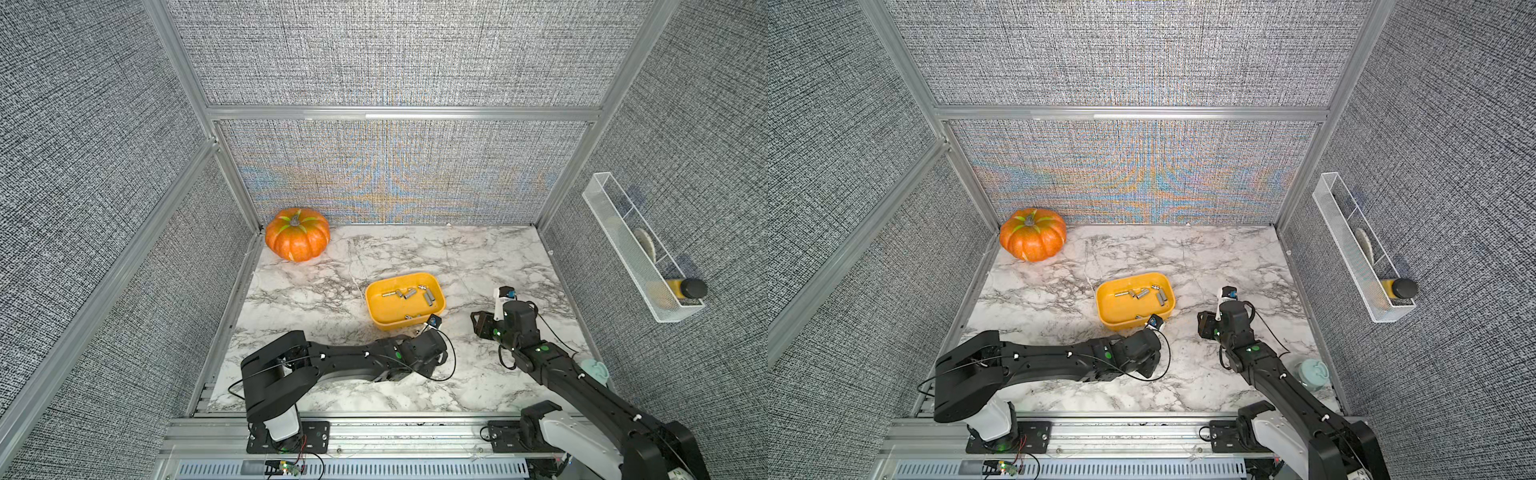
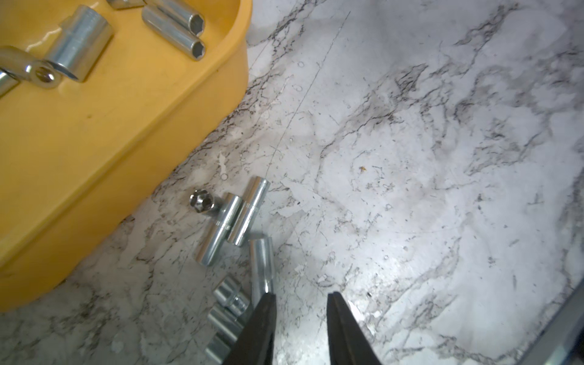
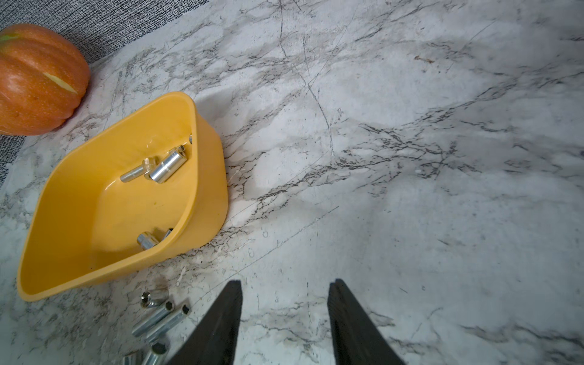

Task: Put the socket on the desktop into the storage box
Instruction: Pick up the socket head from the center of the board, then place the socket head in the storage box.

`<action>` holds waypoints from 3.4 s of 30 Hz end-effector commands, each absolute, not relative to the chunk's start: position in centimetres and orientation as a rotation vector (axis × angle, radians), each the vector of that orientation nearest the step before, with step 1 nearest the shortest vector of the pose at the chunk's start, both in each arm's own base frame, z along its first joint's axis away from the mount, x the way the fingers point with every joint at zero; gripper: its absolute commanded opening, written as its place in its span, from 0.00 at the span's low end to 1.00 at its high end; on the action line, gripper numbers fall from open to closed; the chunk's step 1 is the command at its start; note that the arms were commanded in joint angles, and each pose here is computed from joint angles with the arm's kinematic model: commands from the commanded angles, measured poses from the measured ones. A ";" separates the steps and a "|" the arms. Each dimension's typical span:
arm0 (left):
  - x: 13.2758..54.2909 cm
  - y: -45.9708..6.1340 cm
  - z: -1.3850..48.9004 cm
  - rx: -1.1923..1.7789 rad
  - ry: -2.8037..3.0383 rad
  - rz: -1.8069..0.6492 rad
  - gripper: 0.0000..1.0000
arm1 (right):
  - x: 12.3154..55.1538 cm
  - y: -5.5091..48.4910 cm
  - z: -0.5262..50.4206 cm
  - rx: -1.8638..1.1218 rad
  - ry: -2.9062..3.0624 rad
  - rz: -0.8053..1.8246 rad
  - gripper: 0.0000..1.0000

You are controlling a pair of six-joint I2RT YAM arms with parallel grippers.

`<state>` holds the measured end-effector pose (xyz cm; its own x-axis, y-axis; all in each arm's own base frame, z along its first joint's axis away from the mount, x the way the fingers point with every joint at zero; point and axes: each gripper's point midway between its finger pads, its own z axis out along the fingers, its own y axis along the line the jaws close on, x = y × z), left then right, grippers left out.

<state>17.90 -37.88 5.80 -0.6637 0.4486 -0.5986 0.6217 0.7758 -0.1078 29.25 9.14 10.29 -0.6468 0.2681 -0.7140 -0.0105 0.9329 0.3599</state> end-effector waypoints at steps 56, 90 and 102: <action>17.6 -38.1 0.4 0.875 2.533 -0.245 0.21 | 29.6 8.7 11.0 0.195 2.196 0.404 0.49; 33.7 -33.3 13.2 0.329 2.307 -0.479 0.05 | 29.0 13.3 11.4 -0.032 2.184 0.471 0.50; 36.3 -31.3 8.6 0.266 2.399 -0.434 0.33 | 27.7 17.1 12.8 -0.222 2.144 0.440 0.55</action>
<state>35.56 -30.71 7.83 -0.7670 0.0897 -0.6353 0.2897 0.9319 -0.2182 27.53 16.75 11.80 -0.6144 0.0334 -0.7883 -0.3001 0.9141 0.2727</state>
